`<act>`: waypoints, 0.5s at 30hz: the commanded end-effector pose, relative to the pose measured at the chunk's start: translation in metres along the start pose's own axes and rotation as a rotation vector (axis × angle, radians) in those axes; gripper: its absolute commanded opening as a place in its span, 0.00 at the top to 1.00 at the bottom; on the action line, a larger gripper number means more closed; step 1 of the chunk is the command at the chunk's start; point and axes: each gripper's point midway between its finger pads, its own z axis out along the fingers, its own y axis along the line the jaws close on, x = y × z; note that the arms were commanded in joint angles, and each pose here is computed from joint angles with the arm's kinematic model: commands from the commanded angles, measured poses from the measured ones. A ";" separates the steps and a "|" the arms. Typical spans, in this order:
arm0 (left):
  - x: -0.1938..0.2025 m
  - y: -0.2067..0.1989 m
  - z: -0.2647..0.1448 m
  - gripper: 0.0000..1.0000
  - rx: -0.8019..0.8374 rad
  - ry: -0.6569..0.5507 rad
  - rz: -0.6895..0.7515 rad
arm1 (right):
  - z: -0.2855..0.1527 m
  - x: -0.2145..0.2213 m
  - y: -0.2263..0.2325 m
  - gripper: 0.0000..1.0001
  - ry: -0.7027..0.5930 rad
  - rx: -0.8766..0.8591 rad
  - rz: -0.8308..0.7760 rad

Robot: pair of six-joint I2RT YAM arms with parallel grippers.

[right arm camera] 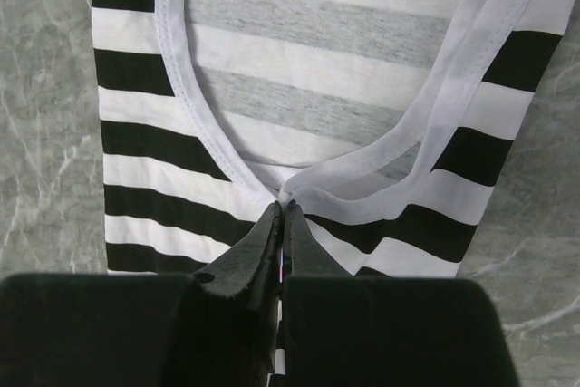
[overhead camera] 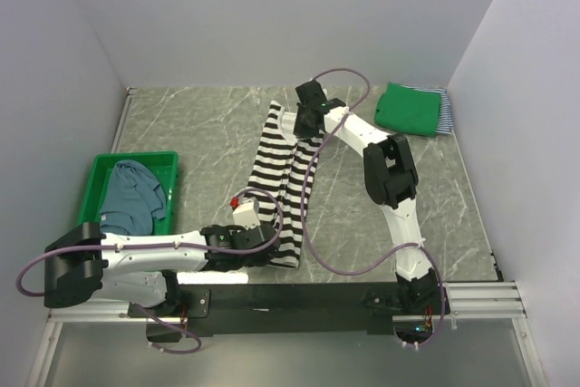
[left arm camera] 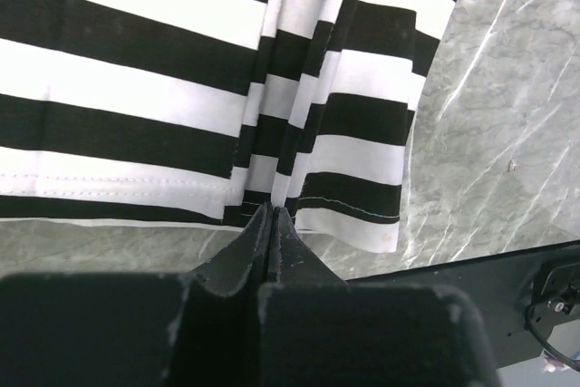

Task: Fold and stack the tank tops
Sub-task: Fold the tank top

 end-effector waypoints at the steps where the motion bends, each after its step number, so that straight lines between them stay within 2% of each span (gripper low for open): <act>1: 0.003 0.006 -0.001 0.99 -0.019 0.022 -0.016 | -0.006 -0.023 0.006 1.00 -0.076 -0.008 -0.017; 5: 0.003 0.007 -0.002 0.99 -0.017 0.020 -0.020 | -0.009 -0.025 0.011 1.00 -0.090 -0.034 -0.024; 9: 0.002 0.009 -0.002 0.99 -0.029 0.018 -0.015 | -0.011 -0.024 0.018 0.81 -0.086 -0.064 -0.042; 10: 0.001 0.009 -0.003 0.97 -0.032 0.016 -0.013 | -0.013 -0.025 0.018 0.73 -0.092 -0.072 -0.040; 12: -0.001 0.009 -0.004 0.91 -0.028 0.009 -0.018 | -0.020 -0.028 0.025 0.67 -0.106 -0.107 -0.046; 13: -0.002 0.010 -0.006 0.85 -0.033 0.007 -0.015 | -0.026 -0.031 0.028 0.63 -0.116 -0.120 -0.048; 15: -0.006 0.008 -0.010 0.79 -0.027 -0.003 -0.027 | -0.030 -0.034 0.030 0.61 -0.122 -0.130 -0.050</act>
